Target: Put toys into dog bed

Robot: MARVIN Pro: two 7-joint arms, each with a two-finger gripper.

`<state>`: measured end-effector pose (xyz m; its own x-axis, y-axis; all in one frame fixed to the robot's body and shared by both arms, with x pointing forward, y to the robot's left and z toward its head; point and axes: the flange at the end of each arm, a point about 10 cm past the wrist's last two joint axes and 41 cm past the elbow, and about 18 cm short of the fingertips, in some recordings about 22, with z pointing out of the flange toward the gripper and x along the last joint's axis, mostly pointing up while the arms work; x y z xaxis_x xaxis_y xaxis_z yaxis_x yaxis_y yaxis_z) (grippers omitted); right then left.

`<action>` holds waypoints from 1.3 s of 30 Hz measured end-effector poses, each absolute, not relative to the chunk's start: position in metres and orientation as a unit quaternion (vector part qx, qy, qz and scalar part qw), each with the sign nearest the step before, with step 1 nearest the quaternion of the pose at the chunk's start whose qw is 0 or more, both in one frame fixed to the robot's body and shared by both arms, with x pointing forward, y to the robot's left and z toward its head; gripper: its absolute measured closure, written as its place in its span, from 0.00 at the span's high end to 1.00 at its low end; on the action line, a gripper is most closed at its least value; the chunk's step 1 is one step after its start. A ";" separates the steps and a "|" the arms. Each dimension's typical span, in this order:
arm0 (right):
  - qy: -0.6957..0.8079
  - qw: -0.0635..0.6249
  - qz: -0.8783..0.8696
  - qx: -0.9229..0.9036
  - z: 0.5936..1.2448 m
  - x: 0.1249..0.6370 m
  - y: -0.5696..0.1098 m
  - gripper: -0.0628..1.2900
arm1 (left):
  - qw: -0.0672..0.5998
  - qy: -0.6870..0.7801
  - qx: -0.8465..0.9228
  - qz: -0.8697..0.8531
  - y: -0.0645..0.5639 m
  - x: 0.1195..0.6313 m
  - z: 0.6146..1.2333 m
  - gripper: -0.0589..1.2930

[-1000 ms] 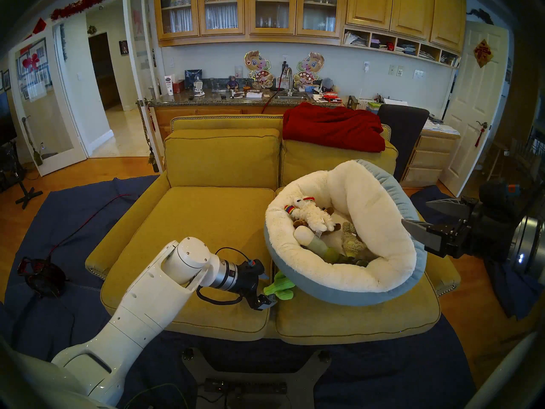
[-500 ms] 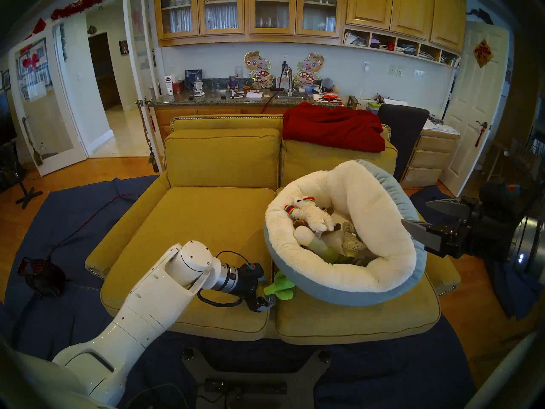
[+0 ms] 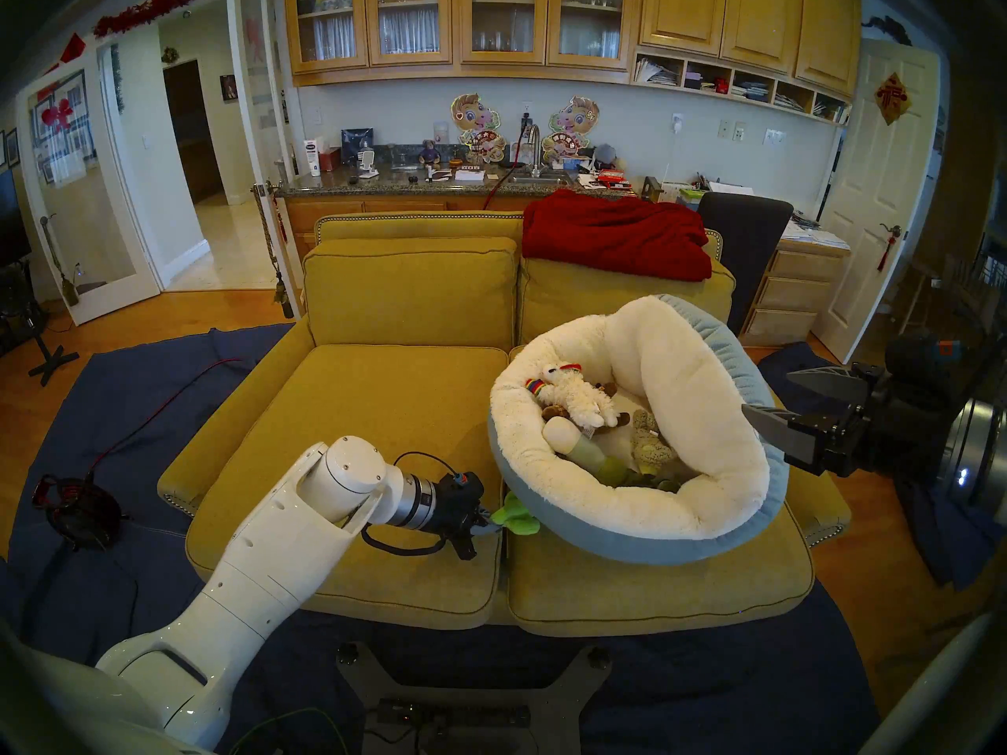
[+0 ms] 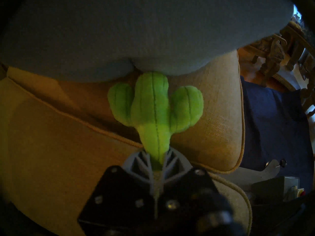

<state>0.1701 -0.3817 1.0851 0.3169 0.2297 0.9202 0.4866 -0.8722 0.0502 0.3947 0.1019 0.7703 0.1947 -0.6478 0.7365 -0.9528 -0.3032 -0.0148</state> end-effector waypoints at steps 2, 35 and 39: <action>-0.223 0.119 -0.540 -0.803 1.085 0.170 -0.382 0.98 | 0.229 -0.541 0.735 0.338 0.108 0.398 0.780 0.04; -0.223 0.119 -0.540 -0.803 1.085 0.170 -0.382 0.98 | 0.154 -0.531 0.697 0.455 0.175 0.423 0.955 0.03; -0.223 0.119 -0.540 -0.803 1.085 0.170 -0.382 0.98 | 0.160 -0.534 0.689 0.464 0.153 0.425 0.961 0.03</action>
<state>0.1701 -0.3816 1.0850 0.3171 0.2291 0.9203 0.4867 -0.8722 0.0495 0.4254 0.1526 0.9610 -0.0008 -0.5879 0.8089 -0.8838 -0.3781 -0.2756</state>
